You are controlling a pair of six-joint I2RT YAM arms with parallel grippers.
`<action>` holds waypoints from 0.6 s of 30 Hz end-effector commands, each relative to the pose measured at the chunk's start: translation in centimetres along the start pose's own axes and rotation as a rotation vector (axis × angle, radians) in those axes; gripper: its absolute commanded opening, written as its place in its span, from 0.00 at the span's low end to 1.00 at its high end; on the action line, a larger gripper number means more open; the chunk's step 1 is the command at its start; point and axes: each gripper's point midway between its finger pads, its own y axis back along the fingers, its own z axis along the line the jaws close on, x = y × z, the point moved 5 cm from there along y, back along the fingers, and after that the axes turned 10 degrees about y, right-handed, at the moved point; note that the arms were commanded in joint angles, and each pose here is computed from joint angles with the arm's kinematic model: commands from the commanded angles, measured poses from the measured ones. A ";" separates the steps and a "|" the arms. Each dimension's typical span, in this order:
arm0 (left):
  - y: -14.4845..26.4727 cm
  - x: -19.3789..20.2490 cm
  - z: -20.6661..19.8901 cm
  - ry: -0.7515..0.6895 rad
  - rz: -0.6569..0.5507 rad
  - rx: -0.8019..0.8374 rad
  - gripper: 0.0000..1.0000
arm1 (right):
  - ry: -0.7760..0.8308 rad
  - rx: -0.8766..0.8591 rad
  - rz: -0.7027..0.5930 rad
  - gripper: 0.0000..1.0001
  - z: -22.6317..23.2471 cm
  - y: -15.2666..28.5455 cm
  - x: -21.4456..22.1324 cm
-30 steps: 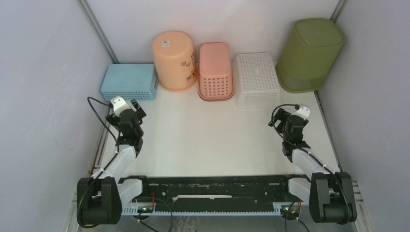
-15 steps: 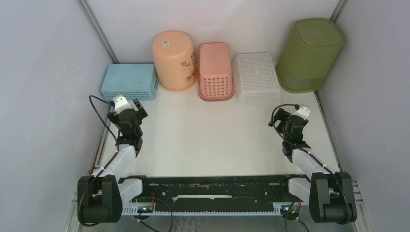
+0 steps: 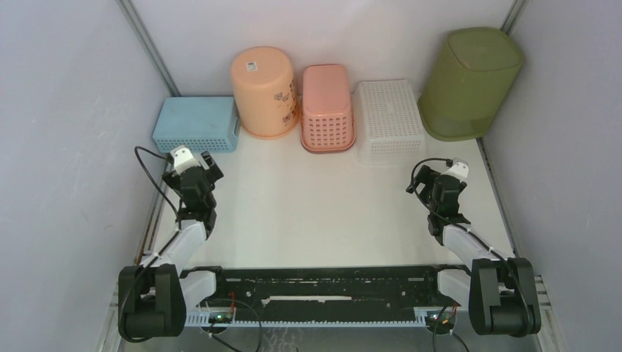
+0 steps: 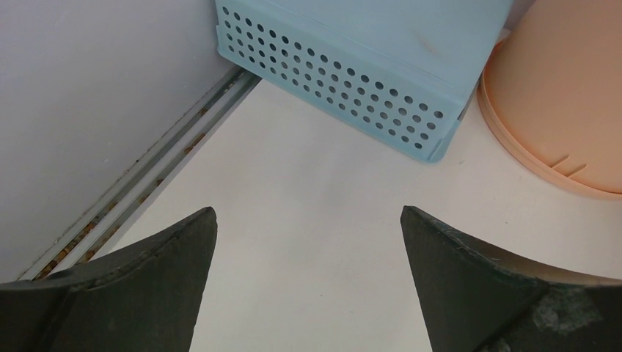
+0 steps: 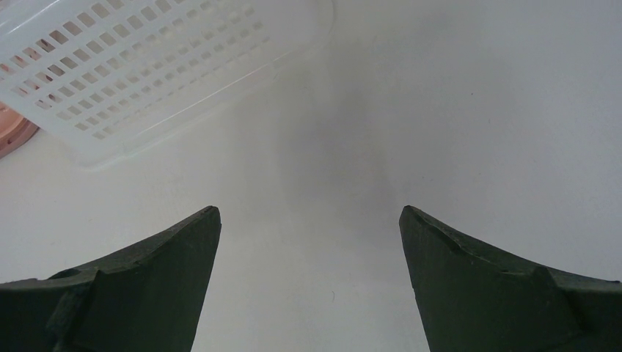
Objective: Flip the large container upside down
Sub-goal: Reset both arms
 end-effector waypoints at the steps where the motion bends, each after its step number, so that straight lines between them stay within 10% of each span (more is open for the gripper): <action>1: 0.0 -0.4 0.5 0.015 -0.047 -0.014 1.00 | -0.013 -0.001 -0.070 1.00 0.3 -0.1 -2.4; 18: 0.3 0.5 0.2 -0.025 -0.087 0.078 1.00 | -0.009 -0.011 -0.074 1.00 0.4 -0.1 -2.4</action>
